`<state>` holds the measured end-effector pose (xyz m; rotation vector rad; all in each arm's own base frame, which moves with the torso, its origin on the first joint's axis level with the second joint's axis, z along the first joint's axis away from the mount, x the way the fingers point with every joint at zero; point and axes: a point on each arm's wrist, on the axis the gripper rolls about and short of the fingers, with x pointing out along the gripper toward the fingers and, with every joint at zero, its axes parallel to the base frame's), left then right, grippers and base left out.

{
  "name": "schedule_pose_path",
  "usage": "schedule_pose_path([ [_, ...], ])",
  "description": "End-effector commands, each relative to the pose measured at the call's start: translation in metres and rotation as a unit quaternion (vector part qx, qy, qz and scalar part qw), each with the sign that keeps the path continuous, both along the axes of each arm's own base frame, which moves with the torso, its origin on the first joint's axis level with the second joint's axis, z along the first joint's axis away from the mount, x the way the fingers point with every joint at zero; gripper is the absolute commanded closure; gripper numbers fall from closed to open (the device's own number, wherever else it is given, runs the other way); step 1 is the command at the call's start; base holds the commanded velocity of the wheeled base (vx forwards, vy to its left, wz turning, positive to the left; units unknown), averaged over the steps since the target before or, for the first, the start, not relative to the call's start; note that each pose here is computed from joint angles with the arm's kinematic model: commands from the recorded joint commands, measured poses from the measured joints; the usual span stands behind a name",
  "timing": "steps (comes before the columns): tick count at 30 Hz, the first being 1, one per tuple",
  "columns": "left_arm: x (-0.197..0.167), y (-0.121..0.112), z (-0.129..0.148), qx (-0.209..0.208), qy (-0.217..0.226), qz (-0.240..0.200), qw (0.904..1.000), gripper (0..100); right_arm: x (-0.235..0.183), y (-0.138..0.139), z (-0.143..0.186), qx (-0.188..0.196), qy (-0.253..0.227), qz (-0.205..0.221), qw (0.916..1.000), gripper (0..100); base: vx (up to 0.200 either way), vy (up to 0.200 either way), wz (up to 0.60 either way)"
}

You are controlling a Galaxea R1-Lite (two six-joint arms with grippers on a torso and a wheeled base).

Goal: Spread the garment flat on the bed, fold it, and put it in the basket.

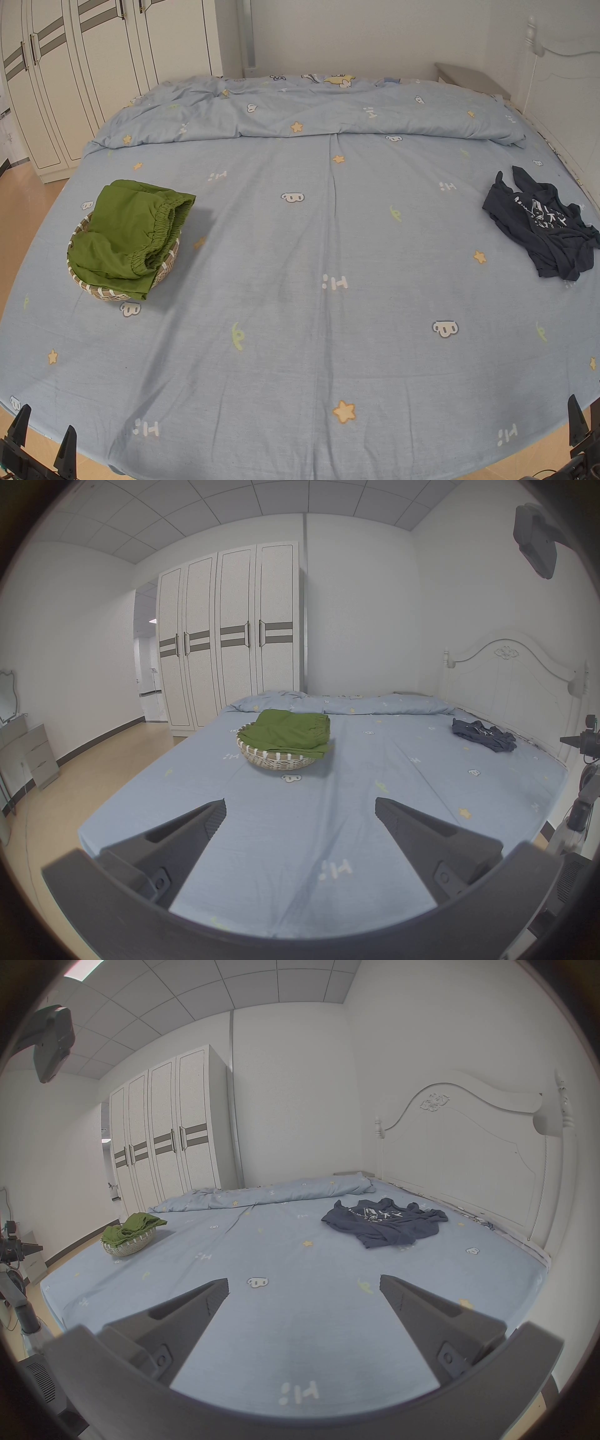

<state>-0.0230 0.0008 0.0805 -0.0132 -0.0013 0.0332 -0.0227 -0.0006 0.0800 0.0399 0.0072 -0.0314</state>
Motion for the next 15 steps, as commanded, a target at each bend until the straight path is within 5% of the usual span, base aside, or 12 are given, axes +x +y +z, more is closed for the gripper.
schedule_pose_path([
  [1,0.001,0.0,-0.0049,0.0,0.007,0.0,1.0,0,0.001,0.0,-0.005,0.0,0.007,0.0,1.0,0,0.0,-0.2,0.0],
  [10,0.001,0.0,-0.0049,0.0,0.007,0.0,1.0,0,0.001,0.0,-0.005,0.0,0.007,0.0,1.0,0,0.0,-0.2,0.0],
  [15,0.001,0.0,-0.0049,0.0,0.007,0.0,1.0,0,0.001,0.0,-0.005,0.0,0.007,0.0,1.0,0,0.0,0.0,0.0],
])
